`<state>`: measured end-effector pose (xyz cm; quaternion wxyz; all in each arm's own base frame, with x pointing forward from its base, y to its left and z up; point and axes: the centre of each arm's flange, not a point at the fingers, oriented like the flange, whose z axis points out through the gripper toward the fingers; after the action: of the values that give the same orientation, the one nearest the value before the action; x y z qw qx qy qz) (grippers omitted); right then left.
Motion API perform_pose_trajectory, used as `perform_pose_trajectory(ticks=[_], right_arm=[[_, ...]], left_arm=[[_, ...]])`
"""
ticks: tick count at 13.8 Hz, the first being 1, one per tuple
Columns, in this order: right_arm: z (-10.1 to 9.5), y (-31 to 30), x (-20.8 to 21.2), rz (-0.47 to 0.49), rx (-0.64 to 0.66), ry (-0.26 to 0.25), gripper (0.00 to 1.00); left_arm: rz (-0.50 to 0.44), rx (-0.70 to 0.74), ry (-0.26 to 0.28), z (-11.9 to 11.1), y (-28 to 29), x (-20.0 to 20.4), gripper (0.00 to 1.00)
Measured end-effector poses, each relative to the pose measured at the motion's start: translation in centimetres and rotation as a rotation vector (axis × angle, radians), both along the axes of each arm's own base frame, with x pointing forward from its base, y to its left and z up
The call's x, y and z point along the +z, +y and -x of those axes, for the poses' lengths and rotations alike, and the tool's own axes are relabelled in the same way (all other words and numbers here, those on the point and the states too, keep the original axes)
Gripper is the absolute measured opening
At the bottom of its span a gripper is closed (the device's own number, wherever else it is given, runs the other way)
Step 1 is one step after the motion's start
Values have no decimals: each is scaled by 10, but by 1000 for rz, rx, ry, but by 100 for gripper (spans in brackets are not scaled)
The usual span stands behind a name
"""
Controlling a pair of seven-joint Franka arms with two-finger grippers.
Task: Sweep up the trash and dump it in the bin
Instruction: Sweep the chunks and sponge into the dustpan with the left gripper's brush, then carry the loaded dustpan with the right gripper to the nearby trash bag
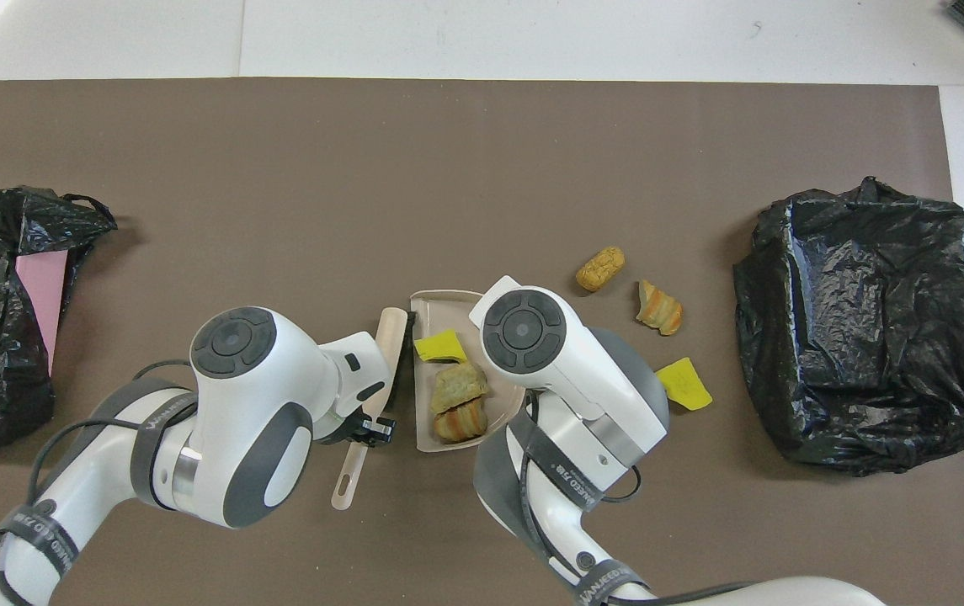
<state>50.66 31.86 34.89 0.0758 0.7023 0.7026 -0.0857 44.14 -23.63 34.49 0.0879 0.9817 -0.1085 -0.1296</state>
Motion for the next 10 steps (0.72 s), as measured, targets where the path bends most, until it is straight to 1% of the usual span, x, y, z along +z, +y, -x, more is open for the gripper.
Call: perform_pose_trajectory(ticks=[2, 3, 5, 7, 8, 10], right_arm=[[-2, -1, 0, -3, -3, -4, 31], [-2, -2, 1, -5, -4, -6, 31], [-8, -10, 6, -10, -20, -15, 31], [-23, -38, 25, -24, -34, -35, 31], [-30, -55, 38, -32, -36, -44, 31], [-38, -88, 64, -35, -25, -49, 31]], left_arm=[[4, 96, -14, -20, 37, 8, 26], [4, 138, -20, -25, 50, 14, 26], [-7, 225, -21, -28, 60, 22, 26], [-37, 310, -4, -23, 48, 25, 26], [-52, 324, 3, -16, 35, 25, 26], [-78, 325, 14, 8, 2, 24, 26]])
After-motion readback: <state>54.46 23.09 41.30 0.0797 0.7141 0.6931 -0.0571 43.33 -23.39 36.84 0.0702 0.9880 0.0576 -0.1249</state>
